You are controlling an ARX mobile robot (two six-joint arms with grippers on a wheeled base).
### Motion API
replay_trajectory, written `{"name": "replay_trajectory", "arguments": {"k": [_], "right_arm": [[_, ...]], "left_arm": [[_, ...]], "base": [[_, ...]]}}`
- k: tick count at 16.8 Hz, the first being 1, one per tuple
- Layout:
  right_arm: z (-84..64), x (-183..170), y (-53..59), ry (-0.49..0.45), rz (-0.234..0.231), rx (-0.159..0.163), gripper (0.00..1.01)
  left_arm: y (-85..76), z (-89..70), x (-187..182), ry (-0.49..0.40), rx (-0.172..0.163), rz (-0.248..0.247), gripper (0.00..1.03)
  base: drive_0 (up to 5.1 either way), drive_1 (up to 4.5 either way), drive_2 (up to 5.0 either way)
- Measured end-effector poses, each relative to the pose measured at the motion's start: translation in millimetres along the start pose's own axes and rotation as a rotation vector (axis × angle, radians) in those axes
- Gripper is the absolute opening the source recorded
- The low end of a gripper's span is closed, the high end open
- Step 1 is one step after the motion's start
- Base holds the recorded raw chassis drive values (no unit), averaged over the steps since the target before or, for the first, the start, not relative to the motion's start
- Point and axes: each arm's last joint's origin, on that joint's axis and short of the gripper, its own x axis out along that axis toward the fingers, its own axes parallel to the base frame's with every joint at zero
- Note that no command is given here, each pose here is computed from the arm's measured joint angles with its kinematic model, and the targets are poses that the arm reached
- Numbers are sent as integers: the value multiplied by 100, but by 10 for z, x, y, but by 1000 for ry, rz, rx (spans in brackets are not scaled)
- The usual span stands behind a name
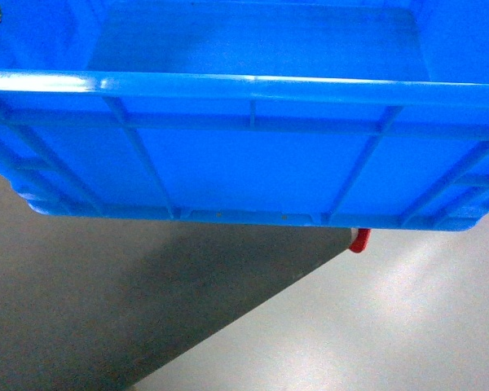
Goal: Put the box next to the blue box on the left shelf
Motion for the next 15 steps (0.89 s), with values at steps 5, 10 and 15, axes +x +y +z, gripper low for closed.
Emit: {"name": "replay_trajectory", "arguments": {"k": [5,10,15], "right_arm": [[1,0,1,-1,1,0,20],[2,0,1,-2,0,0,20],[0,0,1,0,-1,0,20]], "left_arm": [[0,0,0,0,0,-1,19],[-1,-1,0,1,0,-2,19],[0,-1,0,1,0,-2,19]], "base": [[-159,-159,-159],[-159,-159,-159],[-155,-155,-155]]}}
